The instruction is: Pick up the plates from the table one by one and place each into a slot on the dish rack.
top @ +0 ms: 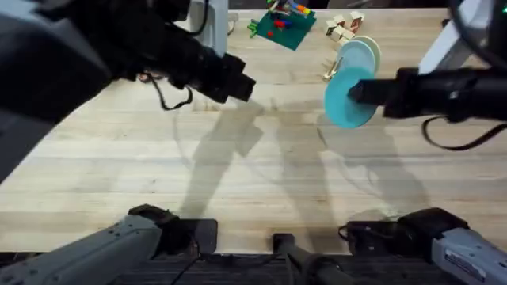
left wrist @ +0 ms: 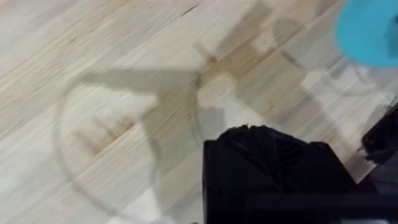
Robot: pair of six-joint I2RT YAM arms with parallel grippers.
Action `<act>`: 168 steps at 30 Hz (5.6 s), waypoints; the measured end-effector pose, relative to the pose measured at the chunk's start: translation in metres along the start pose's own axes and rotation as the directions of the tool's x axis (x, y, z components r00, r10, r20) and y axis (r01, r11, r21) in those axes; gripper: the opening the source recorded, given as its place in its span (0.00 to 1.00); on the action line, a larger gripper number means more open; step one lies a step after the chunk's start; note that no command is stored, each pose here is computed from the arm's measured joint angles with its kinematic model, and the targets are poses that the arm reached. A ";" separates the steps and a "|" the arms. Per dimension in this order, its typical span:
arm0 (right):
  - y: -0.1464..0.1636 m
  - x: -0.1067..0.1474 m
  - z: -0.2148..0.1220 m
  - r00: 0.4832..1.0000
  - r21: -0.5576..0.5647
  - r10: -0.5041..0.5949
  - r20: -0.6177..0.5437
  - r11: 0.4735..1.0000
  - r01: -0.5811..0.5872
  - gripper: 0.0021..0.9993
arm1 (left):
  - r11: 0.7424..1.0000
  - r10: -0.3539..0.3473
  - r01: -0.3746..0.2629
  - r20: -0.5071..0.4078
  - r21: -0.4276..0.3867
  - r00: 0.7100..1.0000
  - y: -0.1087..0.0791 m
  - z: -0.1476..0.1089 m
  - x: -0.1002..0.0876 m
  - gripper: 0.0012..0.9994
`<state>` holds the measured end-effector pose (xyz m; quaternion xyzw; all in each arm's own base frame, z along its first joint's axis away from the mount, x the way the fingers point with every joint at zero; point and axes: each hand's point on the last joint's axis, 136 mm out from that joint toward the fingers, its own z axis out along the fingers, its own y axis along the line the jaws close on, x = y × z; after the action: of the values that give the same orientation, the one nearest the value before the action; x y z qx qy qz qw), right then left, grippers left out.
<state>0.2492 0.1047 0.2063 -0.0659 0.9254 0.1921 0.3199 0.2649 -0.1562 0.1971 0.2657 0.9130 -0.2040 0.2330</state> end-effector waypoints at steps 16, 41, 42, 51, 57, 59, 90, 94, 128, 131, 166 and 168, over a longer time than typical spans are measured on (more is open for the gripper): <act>-0.025 -0.052 -0.027 0.973 0.129 -0.230 -0.036 0.964 0.233 0.03 | 0.988 0.068 -0.045 0.157 -0.149 0.985 -0.008 -0.071 0.010 0.04; -0.042 -0.083 -0.034 0.893 0.242 -0.445 -0.065 0.861 0.447 0.03 | 0.979 0.123 -0.093 0.161 -0.181 0.979 -0.009 -0.080 0.015 1.00; -0.045 -0.087 -0.036 0.889 0.261 -0.455 -0.060 0.852 0.454 0.03 | 0.979 0.123 -0.093 0.161 -0.181 0.979 -0.009 -0.080 0.015 1.00; -0.080 -0.116 -0.050 0.893 0.377 -0.448 -0.047 0.820 0.431 0.03 | 0.979 0.123 -0.093 0.161 -0.181 0.979 -0.009 -0.080 0.015 1.00; -0.094 -0.135 -0.038 0.892 0.363 -0.447 -0.069 0.821 0.440 0.03 | 0.979 0.123 -0.093 0.161 -0.181 0.979 -0.009 -0.080 0.015 1.00; -0.097 -0.143 -0.034 0.887 0.355 -0.455 -0.074 0.819 0.450 0.03 | 0.979 0.123 -0.093 0.161 -0.181 0.979 -0.009 -0.080 0.015 0.99; -0.081 -0.134 -0.009 0.862 0.156 -0.487 -0.141 0.849 0.505 0.03 | 0.979 0.123 -0.093 0.161 -0.181 0.979 -0.009 -0.080 0.015 1.00; -0.077 -0.132 0.001 0.850 0.120 -0.504 -0.152 0.845 0.522 0.03 | 0.979 0.123 -0.093 0.161 -0.181 0.979 -0.009 -0.080 0.015 1.00; -0.103 -0.113 0.092 0.803 0.030 -0.512 -0.303 0.838 0.545 0.03 | 0.980 0.114 -0.089 0.141 -0.176 0.983 -0.009 -0.079 0.020 1.00; -0.102 -0.113 0.096 0.798 0.029 -0.519 -0.307 0.833 0.553 0.03 | 0.980 0.114 -0.089 0.141 -0.176 0.983 -0.009 -0.079 0.020 1.00; -0.111 -0.096 0.121 0.776 0.003 -0.506 -0.377 0.837 0.547 0.03 | 0.982 0.106 -0.084 0.122 -0.171 0.987 -0.010 -0.078 0.025 1.00; -0.111 -0.096 0.121 0.776 0.002 -0.505 -0.378 0.837 0.547 0.03 | 0.982 0.106 -0.084 0.122 -0.172 0.987 -0.010 -0.078 0.026 1.00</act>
<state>0.4205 0.0512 0.1437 -0.3381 0.9218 0.0273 0.1879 0.2153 -0.1146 0.2493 0.2750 0.8958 -0.1327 0.3229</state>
